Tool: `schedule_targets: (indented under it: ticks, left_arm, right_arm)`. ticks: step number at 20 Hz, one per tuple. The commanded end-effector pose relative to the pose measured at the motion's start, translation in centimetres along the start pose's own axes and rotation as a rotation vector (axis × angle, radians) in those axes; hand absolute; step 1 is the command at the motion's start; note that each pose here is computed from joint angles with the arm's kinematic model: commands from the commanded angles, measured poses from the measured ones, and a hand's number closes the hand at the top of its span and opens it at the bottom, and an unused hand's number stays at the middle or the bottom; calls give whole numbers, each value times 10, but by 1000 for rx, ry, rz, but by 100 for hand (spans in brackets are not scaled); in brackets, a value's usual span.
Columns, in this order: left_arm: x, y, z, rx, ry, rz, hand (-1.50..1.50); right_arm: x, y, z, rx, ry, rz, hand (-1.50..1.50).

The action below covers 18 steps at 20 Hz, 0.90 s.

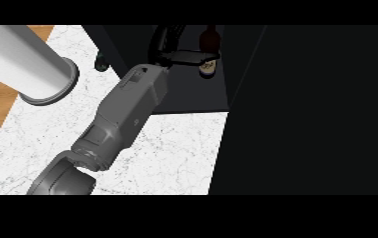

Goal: Pick up the wine, place it into the cabinet and close the cabinet

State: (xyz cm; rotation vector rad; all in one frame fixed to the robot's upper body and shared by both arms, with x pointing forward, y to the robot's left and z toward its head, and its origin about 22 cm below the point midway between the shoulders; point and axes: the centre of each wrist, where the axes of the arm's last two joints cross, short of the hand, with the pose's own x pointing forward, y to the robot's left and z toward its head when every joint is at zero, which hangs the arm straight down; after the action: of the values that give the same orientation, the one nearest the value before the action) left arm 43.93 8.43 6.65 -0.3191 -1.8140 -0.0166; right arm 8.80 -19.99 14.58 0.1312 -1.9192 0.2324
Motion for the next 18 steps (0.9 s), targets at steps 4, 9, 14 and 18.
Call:
schedule_targets:
  ticks: [4,9,14,18]
  left_arm:
    - [-17,6,22,-49,14,90,-150]
    - [-34,8,51,-85,15,155,-150]
    - [-47,2,88,-90,43,201,-150]
    - [-49,-5,119,-91,62,182,-150]
  right_arm:
    - [53,-4,11,-17,-29,-85,-150]
    - [49,-6,9,-22,-29,-85,-150]
    - [48,-12,5,-9,-37,-58,-150]
    - [39,0,12,-54,-7,-82,-150]
